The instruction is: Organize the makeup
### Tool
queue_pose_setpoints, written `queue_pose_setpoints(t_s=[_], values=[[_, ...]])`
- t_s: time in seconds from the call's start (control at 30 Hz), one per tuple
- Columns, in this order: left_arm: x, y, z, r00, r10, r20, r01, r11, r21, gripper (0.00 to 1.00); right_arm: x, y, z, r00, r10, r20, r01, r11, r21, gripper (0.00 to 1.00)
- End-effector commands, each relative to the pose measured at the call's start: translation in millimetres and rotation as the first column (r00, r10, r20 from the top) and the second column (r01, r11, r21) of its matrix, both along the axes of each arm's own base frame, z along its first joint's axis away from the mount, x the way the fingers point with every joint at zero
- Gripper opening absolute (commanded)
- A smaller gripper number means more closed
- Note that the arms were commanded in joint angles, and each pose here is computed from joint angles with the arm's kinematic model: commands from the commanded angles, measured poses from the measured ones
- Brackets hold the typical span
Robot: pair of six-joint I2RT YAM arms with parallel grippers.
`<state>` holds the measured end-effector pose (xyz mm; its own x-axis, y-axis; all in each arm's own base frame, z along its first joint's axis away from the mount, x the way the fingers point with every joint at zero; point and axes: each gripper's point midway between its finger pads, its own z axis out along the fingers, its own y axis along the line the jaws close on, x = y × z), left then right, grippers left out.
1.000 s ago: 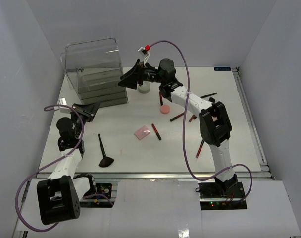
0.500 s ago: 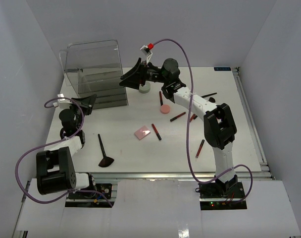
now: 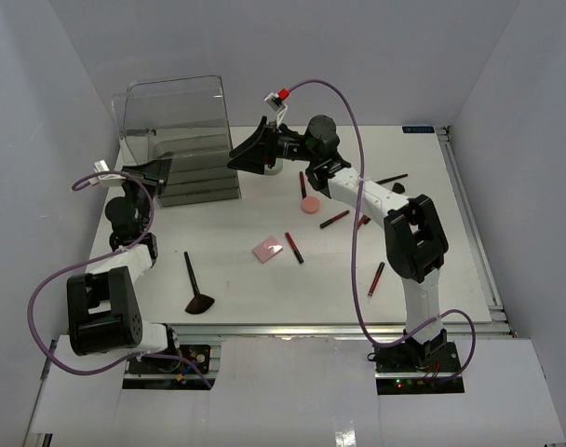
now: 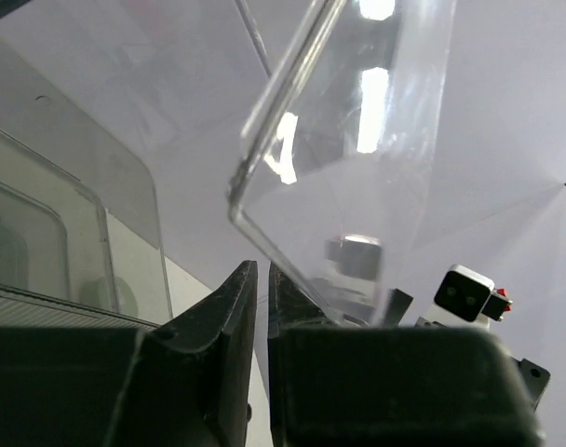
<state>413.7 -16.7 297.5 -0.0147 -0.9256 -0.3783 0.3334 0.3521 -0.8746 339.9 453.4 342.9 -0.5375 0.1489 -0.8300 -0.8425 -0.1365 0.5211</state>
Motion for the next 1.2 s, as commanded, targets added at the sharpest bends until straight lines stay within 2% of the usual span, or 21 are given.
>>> queue_pose_setpoints(t_s=[0.0,0.1,0.23,0.33,0.37,0.43,0.5,0.6,0.67,0.83,0.97,1.17], values=[[-17,-11,57,0.985,-0.044,0.164,0.038,0.998,0.041,0.22,-21,-15,38,0.992,0.018,0.127,-0.026,0.998,0.055,0.98],[-23,-14,70,0.980,-0.063,0.191,0.054,0.997,0.052,0.23,-17,-21,32,0.988,0.002,0.153,-0.007,0.999,0.036,0.96],[-28,-18,81,0.973,-0.079,0.215,0.067,0.996,0.062,0.24,7,-48,2,0.980,-0.079,0.182,0.092,0.994,-0.064,0.95],[-28,-20,84,0.972,-0.092,0.216,0.078,0.994,0.070,0.24,24,-80,-46,0.979,-0.147,0.144,0.175,0.962,-0.209,0.94],[-27,-20,85,0.972,-0.096,0.214,0.082,0.994,0.074,0.24,28,-88,-48,0.961,-0.171,0.216,0.220,0.949,-0.227,0.94],[-26,-20,85,0.973,-0.097,0.211,0.082,0.993,0.080,0.24,32,-112,-85,0.941,-0.241,0.237,0.319,0.864,-0.390,0.93],[-25,-20,83,0.974,-0.097,0.207,0.083,0.993,0.079,0.25,25,-130,-124,0.939,-0.243,0.244,0.339,0.780,-0.526,0.92],[-24,-20,80,0.973,-0.103,0.207,0.091,0.994,0.068,0.25,34,-167,-162,0.893,-0.317,0.320,0.449,0.583,-0.677,0.90],[-22,-21,75,0.974,-0.111,0.199,0.101,0.993,0.061,0.25,30,-188,-189,0.880,-0.344,0.326,0.462,0.464,-0.756,0.90],[-21,-22,73,0.972,-0.124,0.198,0.114,0.992,0.061,0.25,-14,-189,-242,0.917,-0.223,0.330,0.392,0.359,-0.847,0.92],[-21,-23,72,0.973,-0.126,0.191,0.115,0.991,0.066,0.25,-41,-180,-265,0.931,-0.143,0.336,0.364,0.307,-0.879,1.00],[-22,-24,75,0.972,-0.132,0.195,0.121,0.990,0.066,0.25,-42,-171,-278,0.940,-0.152,0.305,0.338,0.288,-0.896,0.85]])
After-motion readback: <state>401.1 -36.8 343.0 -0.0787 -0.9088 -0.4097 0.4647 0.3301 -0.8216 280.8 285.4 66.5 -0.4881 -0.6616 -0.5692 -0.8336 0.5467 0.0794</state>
